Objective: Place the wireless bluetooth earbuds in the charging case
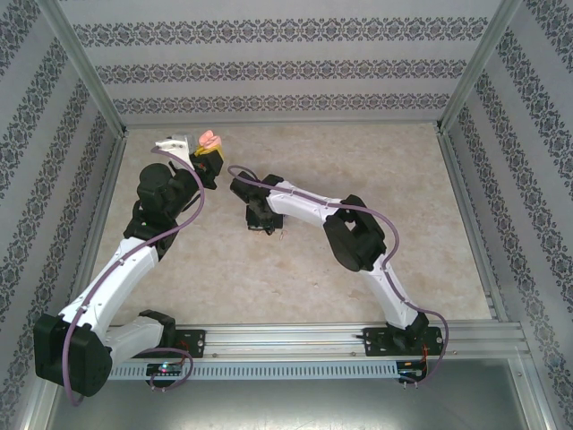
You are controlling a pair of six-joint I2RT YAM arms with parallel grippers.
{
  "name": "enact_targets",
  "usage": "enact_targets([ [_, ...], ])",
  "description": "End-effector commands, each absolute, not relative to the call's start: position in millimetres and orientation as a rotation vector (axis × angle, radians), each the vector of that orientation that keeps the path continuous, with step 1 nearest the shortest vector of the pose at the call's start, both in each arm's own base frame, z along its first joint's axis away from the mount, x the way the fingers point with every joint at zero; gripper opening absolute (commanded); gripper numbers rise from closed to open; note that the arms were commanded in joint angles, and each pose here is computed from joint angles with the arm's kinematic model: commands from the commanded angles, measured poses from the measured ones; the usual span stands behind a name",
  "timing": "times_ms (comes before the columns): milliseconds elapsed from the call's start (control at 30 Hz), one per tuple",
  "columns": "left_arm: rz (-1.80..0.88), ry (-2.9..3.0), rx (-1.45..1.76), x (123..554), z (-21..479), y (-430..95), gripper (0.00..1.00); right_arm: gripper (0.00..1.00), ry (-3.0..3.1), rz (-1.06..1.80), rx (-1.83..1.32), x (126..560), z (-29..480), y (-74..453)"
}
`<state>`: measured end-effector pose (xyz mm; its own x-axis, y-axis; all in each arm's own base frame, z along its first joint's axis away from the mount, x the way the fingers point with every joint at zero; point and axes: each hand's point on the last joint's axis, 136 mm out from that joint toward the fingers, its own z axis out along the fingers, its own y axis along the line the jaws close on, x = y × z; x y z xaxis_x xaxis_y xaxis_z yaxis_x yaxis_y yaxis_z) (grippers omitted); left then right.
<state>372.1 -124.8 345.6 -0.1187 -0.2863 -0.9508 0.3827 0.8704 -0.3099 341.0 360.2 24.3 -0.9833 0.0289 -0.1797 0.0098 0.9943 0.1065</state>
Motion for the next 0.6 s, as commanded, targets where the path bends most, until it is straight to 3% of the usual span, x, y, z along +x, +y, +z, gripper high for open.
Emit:
enact_targets([
  [0,-0.590,1.543,0.097,367.6,365.3,-126.9,0.00,0.17,2.879,0.134,-0.208,338.5,50.7,360.8],
  [200,-0.585,1.551,0.099,366.6,364.2,-126.5,0.00,0.18,2.882,0.031,-0.550,316.4,50.6,352.7],
  [567,-0.598,1.541,0.088,366.0,367.8,-126.2,0.00,0.19,2.977,-0.098,-0.836,284.5,24.8,343.3],
])
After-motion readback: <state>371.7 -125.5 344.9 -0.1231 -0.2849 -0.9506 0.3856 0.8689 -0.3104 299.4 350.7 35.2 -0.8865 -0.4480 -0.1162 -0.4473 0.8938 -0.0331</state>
